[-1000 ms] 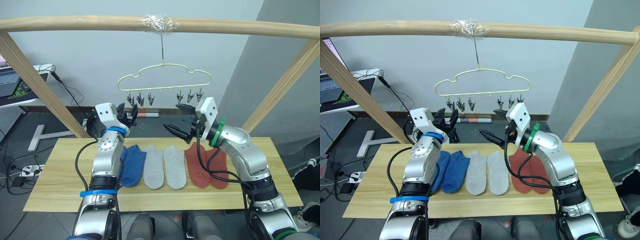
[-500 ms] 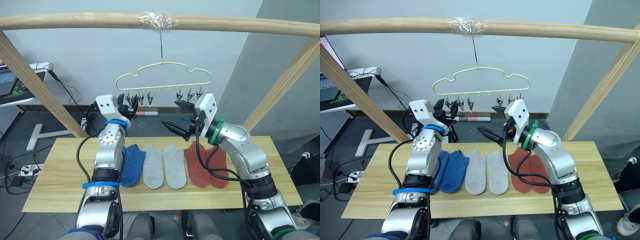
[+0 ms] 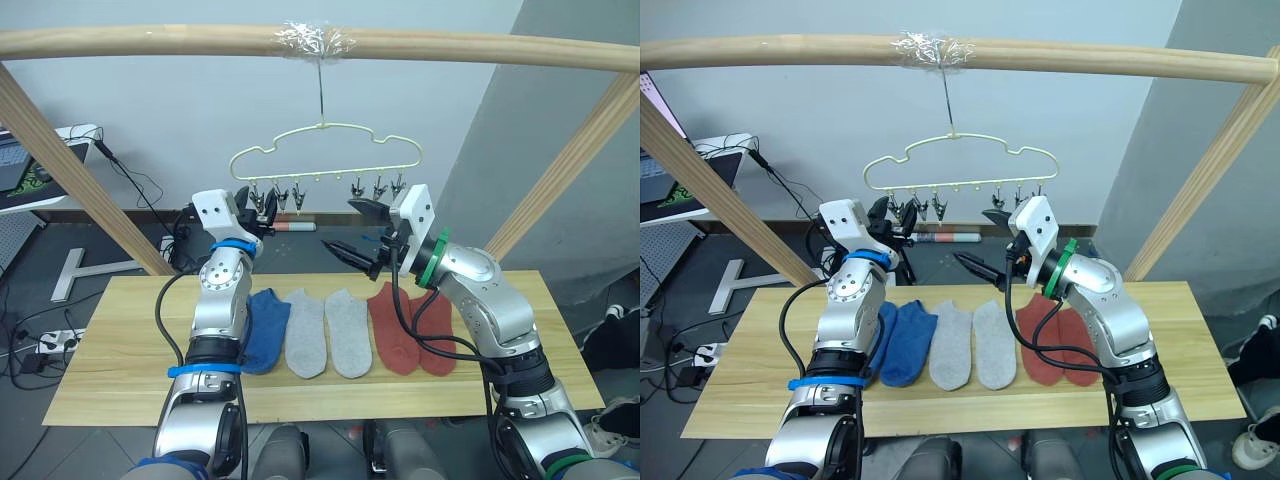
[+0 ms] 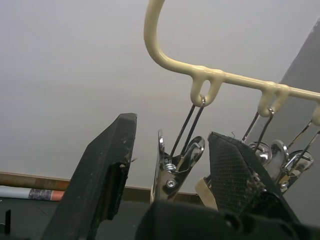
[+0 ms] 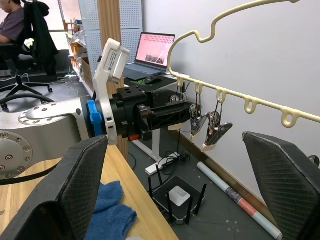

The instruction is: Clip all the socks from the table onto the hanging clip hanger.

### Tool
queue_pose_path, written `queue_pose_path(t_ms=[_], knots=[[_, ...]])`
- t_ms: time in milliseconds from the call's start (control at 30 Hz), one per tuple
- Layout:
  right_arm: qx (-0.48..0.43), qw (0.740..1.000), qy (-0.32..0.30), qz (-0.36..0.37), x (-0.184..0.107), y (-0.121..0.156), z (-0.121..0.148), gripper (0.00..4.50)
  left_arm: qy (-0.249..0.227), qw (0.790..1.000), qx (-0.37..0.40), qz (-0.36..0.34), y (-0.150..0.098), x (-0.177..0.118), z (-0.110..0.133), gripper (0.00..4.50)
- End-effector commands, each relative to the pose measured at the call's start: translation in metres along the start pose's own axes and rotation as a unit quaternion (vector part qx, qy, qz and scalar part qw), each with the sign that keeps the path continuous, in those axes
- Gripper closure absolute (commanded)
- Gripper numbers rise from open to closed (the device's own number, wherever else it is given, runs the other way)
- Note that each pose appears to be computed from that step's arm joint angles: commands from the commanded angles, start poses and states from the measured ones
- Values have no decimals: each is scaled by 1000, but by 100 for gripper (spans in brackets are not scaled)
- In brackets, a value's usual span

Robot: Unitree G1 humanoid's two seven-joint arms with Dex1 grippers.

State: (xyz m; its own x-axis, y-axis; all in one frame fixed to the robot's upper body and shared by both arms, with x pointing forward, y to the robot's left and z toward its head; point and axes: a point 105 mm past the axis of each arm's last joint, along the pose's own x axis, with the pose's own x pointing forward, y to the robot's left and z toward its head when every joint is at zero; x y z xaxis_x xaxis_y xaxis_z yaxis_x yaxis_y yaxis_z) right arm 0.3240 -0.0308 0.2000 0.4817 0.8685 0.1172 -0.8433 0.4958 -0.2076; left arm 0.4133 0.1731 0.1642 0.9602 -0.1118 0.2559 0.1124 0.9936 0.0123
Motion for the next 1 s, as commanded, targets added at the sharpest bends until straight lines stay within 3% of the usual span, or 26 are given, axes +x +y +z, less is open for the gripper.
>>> queue_pose_path(t_ms=[33, 167, 233, 433, 567, 667, 800, 1000], knots=[[-15, 1000, -28, 1, 0, 0, 18, 0, -37, 999, -3, -9, -3, 3, 18, 273], [-14, 999, -29, 2, 0, 0, 19, 0, -40, 999, -6, -8, -3, 4, 20, 389], [-14, 999, -29, 2, 0, 0, 19, 0, -40, 999, -7, -7, -3, 4, 20, 424], [-13, 1000, -25, 0, -1, -1, 17, 0, -40, 999, -7, -6, -2, 3, 20, 436], [5, 1000, 0, -22, -10, -8, 0, 0, -34, 999, -3, -3, 0, 1, 18, 436], [-6, 987, 125, -102, -45, -33, -63, 0, -31, 1000, -2, -1, 3, -1, 18, 436], [19, 958, 229, -169, -90, -48, -116, 0, -25, 1000, 1, -3, 4, -5, 16, 436], [65, 920, 306, -235, -129, -61, -155, 0, -19, 1000, 0, -4, 5, -7, 15, 436]])
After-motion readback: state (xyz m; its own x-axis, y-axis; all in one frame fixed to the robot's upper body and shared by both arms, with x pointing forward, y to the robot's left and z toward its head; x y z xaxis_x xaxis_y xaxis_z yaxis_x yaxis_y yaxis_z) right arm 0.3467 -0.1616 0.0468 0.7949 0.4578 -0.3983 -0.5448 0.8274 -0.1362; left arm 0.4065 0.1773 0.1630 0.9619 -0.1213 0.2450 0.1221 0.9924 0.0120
